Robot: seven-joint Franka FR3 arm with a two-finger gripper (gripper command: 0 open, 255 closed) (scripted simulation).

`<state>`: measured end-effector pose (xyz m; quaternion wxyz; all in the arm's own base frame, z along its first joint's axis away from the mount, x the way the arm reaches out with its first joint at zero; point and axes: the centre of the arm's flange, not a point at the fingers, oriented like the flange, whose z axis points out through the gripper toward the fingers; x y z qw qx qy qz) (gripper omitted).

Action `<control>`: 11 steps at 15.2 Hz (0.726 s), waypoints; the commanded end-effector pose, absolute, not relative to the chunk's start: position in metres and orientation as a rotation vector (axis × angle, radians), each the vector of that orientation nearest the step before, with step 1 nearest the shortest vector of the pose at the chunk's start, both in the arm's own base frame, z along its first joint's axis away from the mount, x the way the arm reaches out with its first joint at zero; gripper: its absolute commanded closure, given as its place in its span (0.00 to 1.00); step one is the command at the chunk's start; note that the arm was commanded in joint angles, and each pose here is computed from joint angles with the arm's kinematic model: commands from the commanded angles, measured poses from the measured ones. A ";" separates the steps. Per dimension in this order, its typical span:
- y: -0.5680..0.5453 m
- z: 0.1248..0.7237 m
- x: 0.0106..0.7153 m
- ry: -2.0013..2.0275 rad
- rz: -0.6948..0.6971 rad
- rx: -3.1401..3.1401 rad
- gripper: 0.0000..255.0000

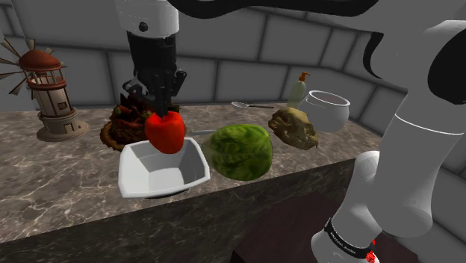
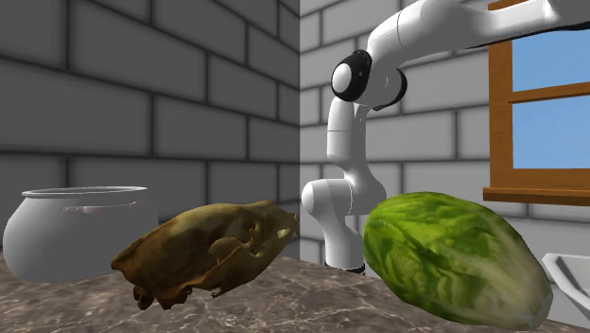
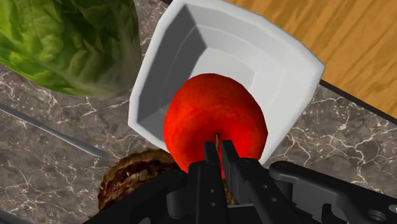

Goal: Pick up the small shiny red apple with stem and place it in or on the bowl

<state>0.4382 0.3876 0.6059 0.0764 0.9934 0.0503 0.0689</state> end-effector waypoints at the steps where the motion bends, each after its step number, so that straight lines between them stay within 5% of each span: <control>1: 0.388 0.596 0.438 0.151 0.207 2.978 1.00; 11: 0.388 0.565 0.438 0.151 0.207 2.978 1.00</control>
